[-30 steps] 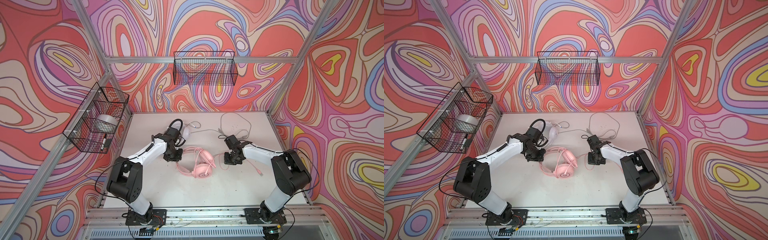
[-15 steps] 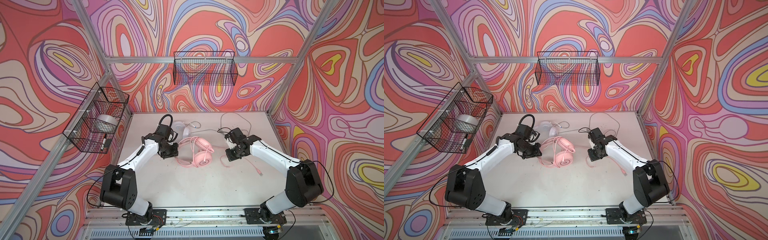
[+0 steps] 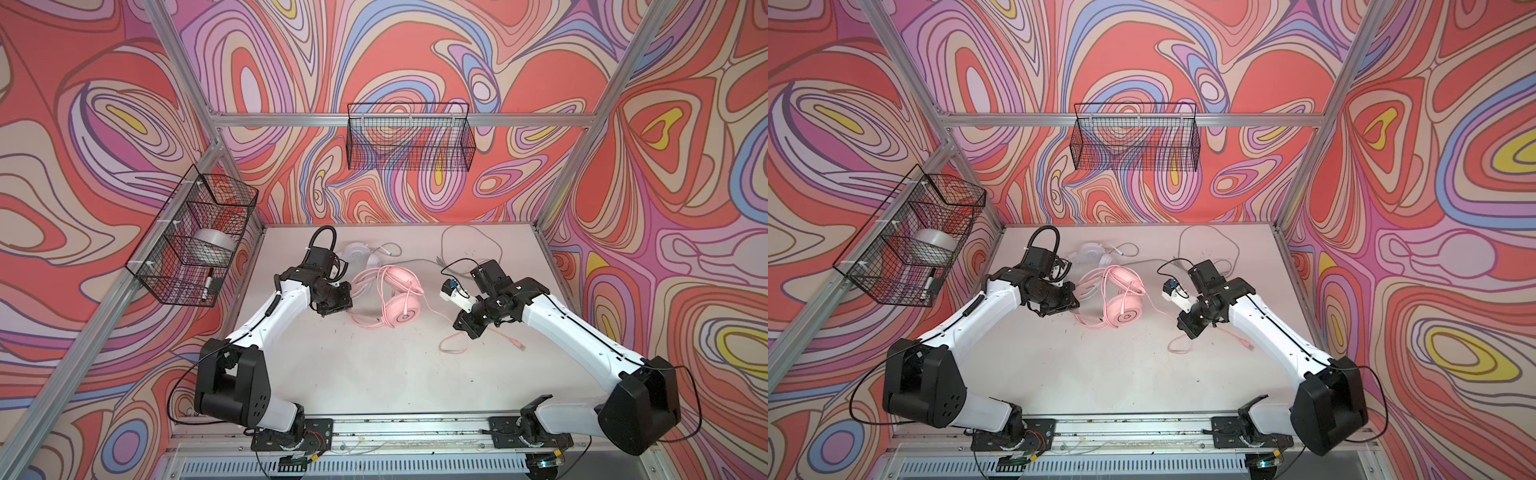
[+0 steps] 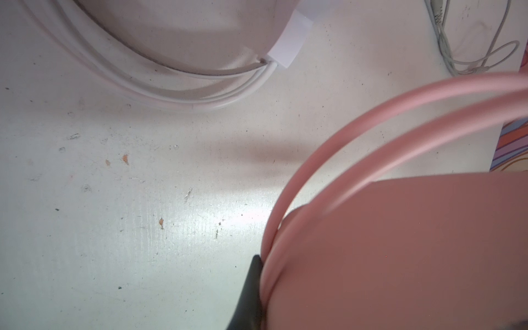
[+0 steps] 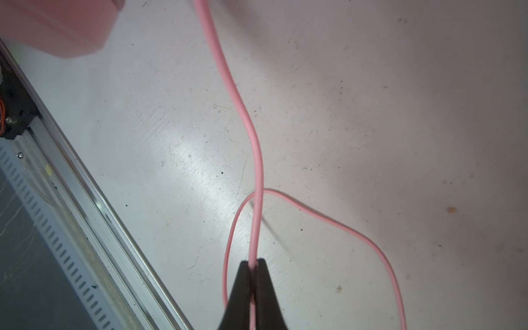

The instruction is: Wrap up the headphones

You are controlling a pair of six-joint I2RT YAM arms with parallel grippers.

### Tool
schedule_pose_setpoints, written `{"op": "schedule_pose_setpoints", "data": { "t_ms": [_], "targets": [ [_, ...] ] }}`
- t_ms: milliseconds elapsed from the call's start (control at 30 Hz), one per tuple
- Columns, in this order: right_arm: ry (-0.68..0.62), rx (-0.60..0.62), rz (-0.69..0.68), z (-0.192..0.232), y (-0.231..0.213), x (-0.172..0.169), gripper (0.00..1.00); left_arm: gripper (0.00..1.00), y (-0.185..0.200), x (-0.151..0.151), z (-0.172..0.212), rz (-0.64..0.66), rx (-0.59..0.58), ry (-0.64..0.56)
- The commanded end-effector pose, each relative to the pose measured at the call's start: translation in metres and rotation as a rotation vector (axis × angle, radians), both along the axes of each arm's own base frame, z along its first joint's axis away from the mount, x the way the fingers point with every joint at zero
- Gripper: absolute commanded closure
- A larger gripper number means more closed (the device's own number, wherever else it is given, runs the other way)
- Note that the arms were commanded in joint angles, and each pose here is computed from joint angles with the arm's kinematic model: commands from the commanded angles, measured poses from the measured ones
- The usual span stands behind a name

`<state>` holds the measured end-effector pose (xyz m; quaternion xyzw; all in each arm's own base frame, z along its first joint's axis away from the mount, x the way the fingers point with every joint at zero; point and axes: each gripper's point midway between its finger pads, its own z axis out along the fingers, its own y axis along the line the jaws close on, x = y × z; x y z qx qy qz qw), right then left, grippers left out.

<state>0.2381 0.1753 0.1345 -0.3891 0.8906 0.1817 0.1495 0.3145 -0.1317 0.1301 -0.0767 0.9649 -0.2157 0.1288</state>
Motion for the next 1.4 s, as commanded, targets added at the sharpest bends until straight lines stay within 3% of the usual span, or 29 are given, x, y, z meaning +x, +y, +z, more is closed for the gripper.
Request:
{"op": "schedule_pose_setpoints", "data": {
  "t_ms": [0, 233, 500, 700, 900, 1100, 1367],
  "targets": [
    [0.069, 0.015, 0.046, -0.023, 0.009, -0.006, 1.00, 1.00, -0.005, 0.004, 0.010, 0.026, -0.061, -0.018],
    [0.106, -0.031, 0.033, -0.052, 0.014, 0.009, 1.00, 1.00, 0.001, 0.001, -0.002, 0.048, -0.046, 0.007],
    [0.103, -0.239, -0.095, -0.085, -0.010, 0.041, 1.00, 1.00, 0.004, 0.001, -0.009, 0.063, -0.035, 0.027],
    [0.019, -0.151, -0.124, -0.065, 0.000, 0.051, 0.83, 1.00, 0.005, -0.001, -0.018, 0.065, -0.029, 0.046],
    [-0.016, -0.101, -0.175, -0.049, 0.001, 0.049, 0.75, 1.00, 0.003, -0.001, -0.024, 0.064, -0.038, 0.061],
    [0.017, -0.062, -0.390, -0.040, 0.000, 0.054, 0.72, 1.00, 0.002, 0.001, -0.024, 0.070, -0.042, 0.056],
    [0.230, 0.098, -0.827, -0.037, 0.016, 0.047, 0.71, 1.00, 0.002, 0.001, -0.025, 0.074, -0.043, 0.057]
  ]
}}
